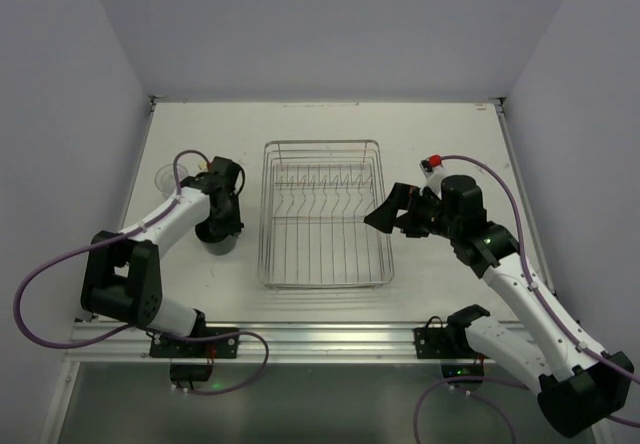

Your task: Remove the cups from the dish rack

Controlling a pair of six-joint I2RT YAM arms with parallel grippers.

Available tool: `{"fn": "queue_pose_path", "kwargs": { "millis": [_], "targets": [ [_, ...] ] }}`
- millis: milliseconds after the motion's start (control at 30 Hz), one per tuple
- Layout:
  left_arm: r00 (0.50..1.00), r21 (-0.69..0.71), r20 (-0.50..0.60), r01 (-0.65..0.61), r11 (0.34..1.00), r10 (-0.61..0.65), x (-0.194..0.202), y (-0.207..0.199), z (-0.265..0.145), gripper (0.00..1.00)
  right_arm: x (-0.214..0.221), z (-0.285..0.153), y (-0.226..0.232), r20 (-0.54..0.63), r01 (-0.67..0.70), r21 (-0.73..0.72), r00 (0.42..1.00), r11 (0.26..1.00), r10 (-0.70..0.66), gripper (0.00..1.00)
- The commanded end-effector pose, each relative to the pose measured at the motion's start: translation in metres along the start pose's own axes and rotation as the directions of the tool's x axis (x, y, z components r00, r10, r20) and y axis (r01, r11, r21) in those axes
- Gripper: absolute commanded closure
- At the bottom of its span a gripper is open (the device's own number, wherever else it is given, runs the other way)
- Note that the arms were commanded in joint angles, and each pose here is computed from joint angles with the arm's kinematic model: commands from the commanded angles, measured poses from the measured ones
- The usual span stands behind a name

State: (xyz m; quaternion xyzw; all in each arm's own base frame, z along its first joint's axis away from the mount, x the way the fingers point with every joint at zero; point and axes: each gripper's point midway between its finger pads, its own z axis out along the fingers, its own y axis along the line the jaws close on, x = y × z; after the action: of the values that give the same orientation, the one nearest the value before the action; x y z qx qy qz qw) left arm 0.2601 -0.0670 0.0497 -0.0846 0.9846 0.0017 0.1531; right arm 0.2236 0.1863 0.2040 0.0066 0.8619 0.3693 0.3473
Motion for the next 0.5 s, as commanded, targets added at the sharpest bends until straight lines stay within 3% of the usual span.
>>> {"fn": "queue_pose_path", "kwargs": {
  "millis": [0,200,400,467],
  "targets": [
    [0.998,0.019,0.069,-0.001,1.000,0.000,-0.022,-0.003,-0.005,0.72,-0.003,0.001,-0.001,0.015,0.025,0.008,1.000,1.000,-0.025,0.01],
    [0.994,0.003,0.106,0.019,1.000,-0.019,-0.030,0.001,-0.024,0.57,-0.003,0.000,0.002,0.014,0.032,0.005,0.999,0.999,-0.032,0.01],
    [0.957,0.062,0.284,0.044,0.997,-0.060,-0.063,0.001,-0.105,0.50,-0.008,-0.005,0.000,0.035,0.072,0.031,0.997,0.997,-0.073,0.01],
    [0.922,0.129,0.379,0.031,0.991,-0.078,-0.079,-0.005,-0.147,0.46,-0.007,-0.006,-0.001,0.034,0.083,0.030,0.996,0.996,-0.084,0.01]
  ]
}}
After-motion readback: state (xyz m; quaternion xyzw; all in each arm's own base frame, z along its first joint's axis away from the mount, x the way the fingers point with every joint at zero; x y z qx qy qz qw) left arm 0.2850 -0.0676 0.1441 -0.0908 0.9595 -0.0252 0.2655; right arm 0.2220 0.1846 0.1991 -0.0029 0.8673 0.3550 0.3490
